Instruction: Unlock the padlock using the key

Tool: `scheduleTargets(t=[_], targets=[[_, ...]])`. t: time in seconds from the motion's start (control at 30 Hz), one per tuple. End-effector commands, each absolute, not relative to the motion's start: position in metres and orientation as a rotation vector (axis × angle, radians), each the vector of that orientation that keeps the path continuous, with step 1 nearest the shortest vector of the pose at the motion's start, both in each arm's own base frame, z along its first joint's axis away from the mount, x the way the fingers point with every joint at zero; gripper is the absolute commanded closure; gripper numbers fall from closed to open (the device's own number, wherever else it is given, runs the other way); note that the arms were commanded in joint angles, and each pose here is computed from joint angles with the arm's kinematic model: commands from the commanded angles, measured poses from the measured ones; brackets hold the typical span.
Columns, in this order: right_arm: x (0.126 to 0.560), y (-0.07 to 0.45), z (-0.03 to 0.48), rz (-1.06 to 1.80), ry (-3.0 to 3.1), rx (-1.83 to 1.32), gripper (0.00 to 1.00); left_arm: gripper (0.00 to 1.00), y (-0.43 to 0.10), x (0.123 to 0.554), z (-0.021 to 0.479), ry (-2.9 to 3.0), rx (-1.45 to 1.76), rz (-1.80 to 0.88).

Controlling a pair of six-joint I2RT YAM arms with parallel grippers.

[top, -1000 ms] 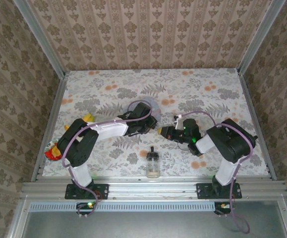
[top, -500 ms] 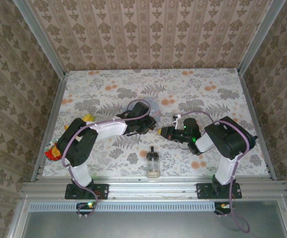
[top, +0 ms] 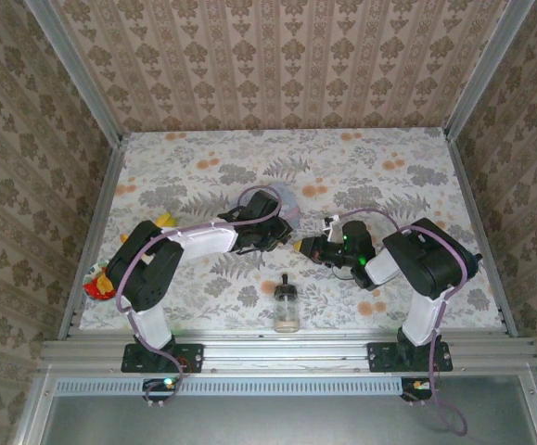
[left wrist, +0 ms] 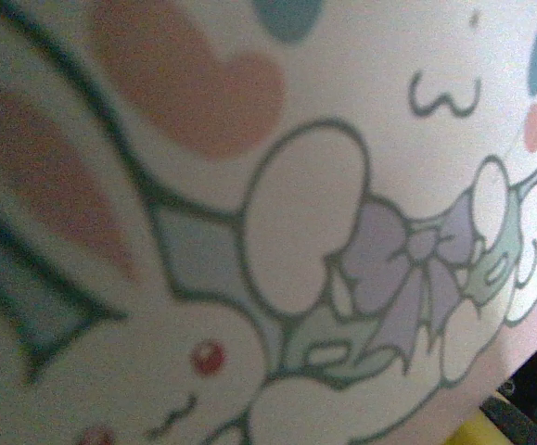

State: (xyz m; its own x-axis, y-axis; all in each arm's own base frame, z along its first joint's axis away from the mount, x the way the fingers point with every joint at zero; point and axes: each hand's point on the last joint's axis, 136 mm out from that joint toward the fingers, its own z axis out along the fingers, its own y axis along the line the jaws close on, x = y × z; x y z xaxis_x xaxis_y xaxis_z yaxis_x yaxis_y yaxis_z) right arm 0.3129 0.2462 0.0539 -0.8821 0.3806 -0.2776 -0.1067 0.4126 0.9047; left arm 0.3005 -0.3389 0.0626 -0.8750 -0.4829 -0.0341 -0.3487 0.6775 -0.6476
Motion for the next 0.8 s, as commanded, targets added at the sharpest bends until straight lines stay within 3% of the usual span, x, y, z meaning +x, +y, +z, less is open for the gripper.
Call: scheduleTargets(t=[0.0,0.77], targets=[[0.341,0.239,0.059,1.353,2.185,0.338,1.00,0.84,-0.379,0.270,0.098,2.751,-0.515,-1.239],[0.327,0.250,0.070,1.246,2.212,0.078,1.00,0.84,-0.379,0.264,0.106,2.737,-0.507,-1.259]])
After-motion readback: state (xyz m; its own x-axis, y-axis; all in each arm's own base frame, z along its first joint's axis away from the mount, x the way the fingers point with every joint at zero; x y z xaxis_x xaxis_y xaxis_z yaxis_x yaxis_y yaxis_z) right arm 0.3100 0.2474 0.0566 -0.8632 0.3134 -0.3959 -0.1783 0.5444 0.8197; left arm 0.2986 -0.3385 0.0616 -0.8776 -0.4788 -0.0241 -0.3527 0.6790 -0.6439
